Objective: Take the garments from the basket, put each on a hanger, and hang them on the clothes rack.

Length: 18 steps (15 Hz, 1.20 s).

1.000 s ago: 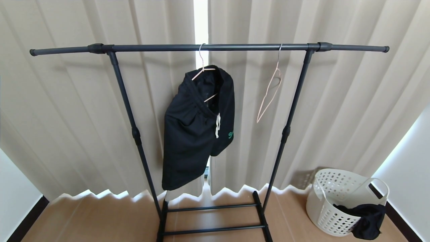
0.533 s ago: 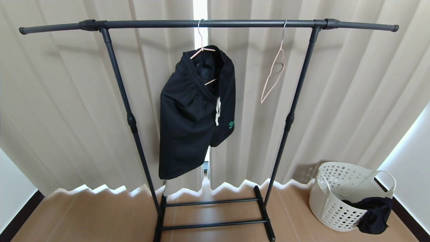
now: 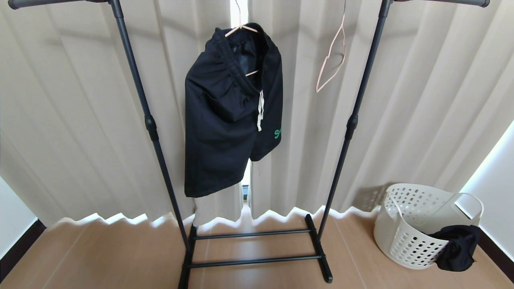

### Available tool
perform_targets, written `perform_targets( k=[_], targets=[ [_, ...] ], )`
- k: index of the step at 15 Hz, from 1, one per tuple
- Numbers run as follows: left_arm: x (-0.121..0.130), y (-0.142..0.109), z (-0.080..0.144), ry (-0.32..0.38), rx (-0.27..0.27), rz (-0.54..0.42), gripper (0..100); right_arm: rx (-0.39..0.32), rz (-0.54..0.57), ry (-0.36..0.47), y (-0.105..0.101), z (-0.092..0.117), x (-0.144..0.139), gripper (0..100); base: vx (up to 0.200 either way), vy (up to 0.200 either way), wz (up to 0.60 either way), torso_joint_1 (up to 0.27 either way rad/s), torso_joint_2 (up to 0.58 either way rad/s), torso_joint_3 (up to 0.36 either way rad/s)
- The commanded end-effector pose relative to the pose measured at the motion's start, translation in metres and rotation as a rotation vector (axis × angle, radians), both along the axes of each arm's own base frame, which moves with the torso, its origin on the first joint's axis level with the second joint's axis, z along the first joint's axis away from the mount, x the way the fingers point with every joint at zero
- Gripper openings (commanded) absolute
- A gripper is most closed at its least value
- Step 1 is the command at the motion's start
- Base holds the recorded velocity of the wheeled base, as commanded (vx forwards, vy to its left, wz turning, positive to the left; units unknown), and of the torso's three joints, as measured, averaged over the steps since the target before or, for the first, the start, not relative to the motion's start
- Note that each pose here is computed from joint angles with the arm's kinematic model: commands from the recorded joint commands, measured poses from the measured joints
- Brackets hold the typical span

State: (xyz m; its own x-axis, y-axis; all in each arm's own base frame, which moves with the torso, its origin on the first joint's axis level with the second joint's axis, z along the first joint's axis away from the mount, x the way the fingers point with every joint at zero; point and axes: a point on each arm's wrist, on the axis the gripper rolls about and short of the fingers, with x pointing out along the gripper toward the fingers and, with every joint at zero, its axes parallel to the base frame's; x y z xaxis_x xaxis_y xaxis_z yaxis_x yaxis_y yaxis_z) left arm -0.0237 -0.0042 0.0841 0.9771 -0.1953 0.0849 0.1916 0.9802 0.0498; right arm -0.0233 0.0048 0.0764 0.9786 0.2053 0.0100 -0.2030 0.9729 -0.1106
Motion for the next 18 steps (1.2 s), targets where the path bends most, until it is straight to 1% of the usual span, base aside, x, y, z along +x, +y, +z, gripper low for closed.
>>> perform_targets(
  k=[1,6,10,12,17,18],
  targets=[
    [0.0001,0.0,0.0001,0.001,0.0,0.0,100,0.0,0.0,-0.001,0.0,0.0002,0.0001,100,0.0,0.0,0.0,-0.124,0.46,0.334],
    [0.0001,0.0,0.0001,0.001,-0.001,-0.001,100,0.0,0.0,0.001,0.0,0.0002,0.0002,100,0.0,0.0,0.0,-0.089,0.46,0.368],
    [0.0001,0.0,0.0001,0.001,-0.001,-0.001,100,0.0,-0.001,0.001,0.0,0.0002,0.0002,100,0.0,0.0,0.0,-0.023,0.41,0.375],
    [0.0001,0.0,0.0001,0.001,-0.001,0.0,100,0.0,-0.001,-0.001,0.0,0.0002,0.0001,100,0.0,0.0,0.0,0.0,0.13,0.127],
    [0.0001,0.0,0.0001,0.001,0.0,0.0,100,0.0,-0.001,-0.001,0.0,0.0002,0.0001,100,0.0,0.0,-0.6,0.003,0.02,0.027],
    [0.0001,0.0,0.0001,0.001,0.0,0.0,100,0.0,-0.001,-0.001,0.0,0.0002,0.0001,100,0.0,0.0,0.0,0.0,0.0,0.0]
  ],
)
